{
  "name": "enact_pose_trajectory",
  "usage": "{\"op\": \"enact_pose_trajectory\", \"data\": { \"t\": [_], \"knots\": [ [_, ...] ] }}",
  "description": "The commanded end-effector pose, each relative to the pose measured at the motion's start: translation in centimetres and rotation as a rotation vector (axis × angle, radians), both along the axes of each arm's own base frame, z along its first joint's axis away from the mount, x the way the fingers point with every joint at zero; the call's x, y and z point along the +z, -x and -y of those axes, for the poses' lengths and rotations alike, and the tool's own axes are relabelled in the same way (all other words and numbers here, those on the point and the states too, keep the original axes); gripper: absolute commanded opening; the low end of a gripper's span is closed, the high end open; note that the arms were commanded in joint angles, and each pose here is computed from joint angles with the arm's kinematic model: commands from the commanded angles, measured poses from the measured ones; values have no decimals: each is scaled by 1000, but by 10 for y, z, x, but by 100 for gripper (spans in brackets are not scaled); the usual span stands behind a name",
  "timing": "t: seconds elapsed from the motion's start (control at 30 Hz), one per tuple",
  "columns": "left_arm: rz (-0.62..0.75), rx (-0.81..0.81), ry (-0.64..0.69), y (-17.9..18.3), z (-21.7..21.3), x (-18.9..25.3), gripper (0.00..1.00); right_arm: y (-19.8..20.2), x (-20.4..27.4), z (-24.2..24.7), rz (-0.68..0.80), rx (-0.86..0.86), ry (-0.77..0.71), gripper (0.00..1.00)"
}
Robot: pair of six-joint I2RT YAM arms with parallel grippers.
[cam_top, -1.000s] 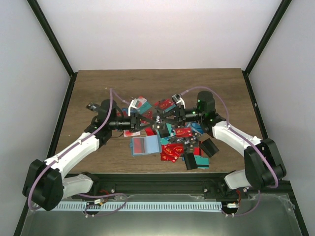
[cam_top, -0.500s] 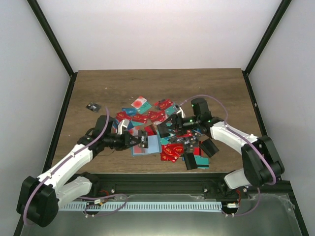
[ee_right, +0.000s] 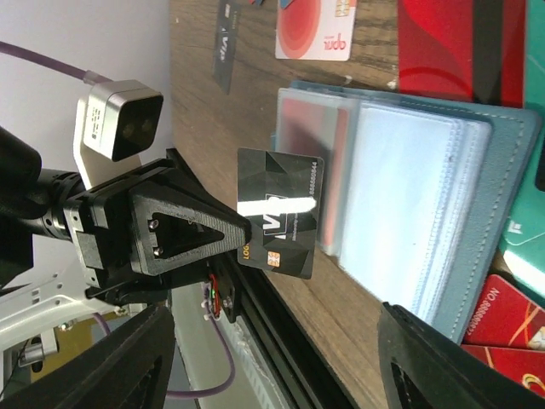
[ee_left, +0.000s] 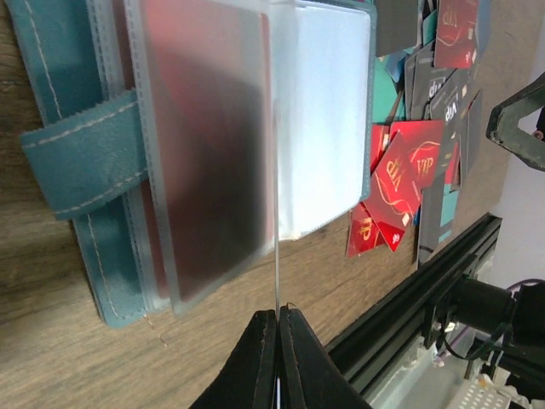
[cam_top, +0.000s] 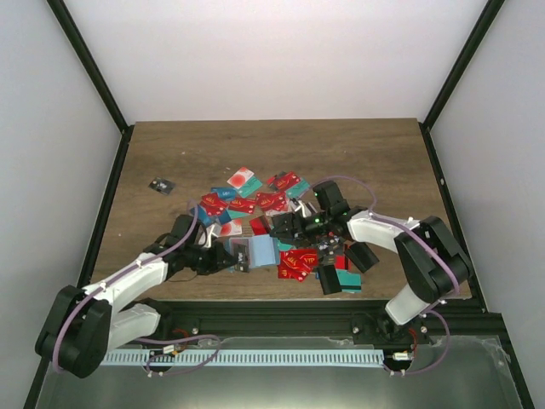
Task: Put the credit cards into the card holder
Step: Insert the credit card into the card holder.
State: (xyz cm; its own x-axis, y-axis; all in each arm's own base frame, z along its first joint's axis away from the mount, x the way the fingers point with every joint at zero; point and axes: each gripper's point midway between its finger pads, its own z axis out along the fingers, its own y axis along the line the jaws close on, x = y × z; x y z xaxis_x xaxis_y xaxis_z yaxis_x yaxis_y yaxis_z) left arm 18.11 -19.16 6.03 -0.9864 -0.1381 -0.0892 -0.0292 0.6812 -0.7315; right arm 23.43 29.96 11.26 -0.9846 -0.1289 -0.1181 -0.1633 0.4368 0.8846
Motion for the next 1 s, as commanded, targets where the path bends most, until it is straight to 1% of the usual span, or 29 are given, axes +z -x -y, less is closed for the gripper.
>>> {"op": "enact_pose_trajectory", "data": {
  "t": [0.0,0.17,0.33,0.7,0.97],
  "knots": [
    [47,20,49,-9,5,-2,4,-2,-10,-3,32,15,12,65],
    [68,19,80,-13,9,3,4,-2,-24,-3,13,18,37,56],
    [72,10,91,-14,11,0,4,-2,-38,-1,-5,20,59,51],
    [68,8,79,-21,14,-7,4,-1,-59,0,-29,27,91,46],
    [73,-9,100,-24,18,-7,4,1,-70,0,-52,37,99,43]
  ]
}}
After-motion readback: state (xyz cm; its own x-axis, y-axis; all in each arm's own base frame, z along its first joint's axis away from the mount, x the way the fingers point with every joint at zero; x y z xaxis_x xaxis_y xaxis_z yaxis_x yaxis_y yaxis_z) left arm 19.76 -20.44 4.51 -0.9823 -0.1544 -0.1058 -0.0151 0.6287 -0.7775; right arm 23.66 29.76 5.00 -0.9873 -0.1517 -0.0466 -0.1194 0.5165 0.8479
